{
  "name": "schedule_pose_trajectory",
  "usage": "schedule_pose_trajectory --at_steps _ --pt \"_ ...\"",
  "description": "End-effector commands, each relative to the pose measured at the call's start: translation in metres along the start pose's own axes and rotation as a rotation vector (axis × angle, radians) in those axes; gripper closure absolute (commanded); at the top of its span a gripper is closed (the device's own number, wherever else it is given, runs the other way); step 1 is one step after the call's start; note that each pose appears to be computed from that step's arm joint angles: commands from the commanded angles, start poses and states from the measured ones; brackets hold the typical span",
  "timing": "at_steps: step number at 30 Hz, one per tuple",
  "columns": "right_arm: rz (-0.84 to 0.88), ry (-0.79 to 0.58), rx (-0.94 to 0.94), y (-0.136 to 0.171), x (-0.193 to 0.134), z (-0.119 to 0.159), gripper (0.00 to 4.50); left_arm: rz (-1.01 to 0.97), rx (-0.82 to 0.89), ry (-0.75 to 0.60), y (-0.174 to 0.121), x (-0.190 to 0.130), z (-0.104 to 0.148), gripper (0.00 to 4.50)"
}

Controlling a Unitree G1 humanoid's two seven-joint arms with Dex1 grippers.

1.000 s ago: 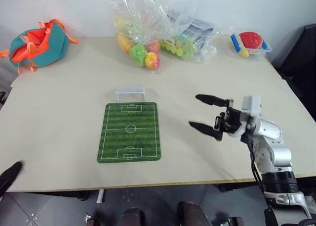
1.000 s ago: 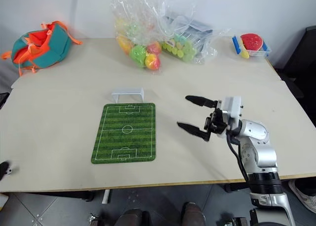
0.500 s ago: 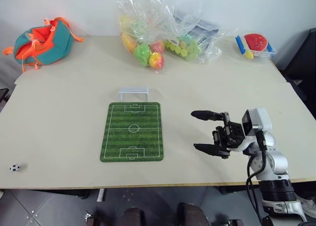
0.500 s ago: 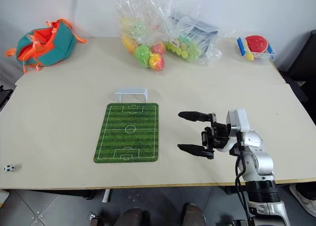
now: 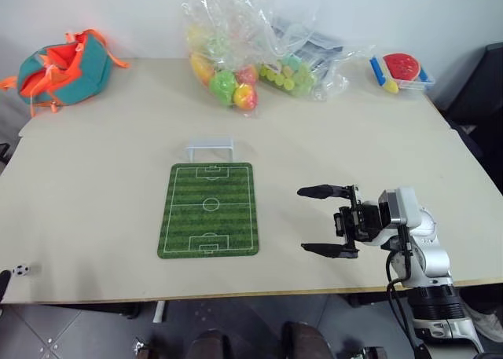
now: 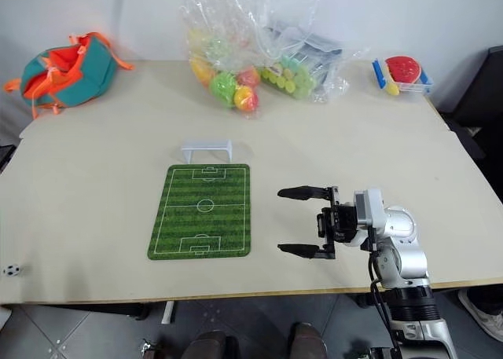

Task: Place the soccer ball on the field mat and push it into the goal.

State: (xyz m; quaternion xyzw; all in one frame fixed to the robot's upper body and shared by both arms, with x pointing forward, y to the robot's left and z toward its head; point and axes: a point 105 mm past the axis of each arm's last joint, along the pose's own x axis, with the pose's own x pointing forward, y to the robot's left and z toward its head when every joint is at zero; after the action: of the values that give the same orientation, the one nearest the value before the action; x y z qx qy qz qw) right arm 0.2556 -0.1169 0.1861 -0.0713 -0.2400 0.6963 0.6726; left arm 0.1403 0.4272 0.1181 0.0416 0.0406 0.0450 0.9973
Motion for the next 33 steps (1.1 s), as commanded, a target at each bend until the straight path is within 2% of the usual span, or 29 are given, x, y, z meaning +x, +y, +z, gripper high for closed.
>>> schedule_pose_trajectory --at_steps 1,13,24,28,33 --pt "0.004 -0.009 -0.021 0.003 0.001 0.004 0.00 0.045 0.039 0.001 0.007 0.011 0.007 0.02" --pt "-0.077 0.016 -0.005 0.019 -0.020 -0.009 0.00 0.023 0.033 0.167 0.006 0.001 -0.027 0.02" --pt "-0.091 0.021 -0.001 0.030 -0.035 -0.019 0.00 0.003 -0.005 0.172 0.005 0.019 -0.034 0.02" --pt "-0.116 0.019 0.005 0.040 -0.041 -0.024 0.00 0.018 -0.022 0.179 0.007 0.020 -0.036 0.86" --pt "-0.129 0.020 0.002 0.044 -0.045 -0.028 0.00 0.023 -0.026 0.189 0.009 0.017 -0.038 2.35"
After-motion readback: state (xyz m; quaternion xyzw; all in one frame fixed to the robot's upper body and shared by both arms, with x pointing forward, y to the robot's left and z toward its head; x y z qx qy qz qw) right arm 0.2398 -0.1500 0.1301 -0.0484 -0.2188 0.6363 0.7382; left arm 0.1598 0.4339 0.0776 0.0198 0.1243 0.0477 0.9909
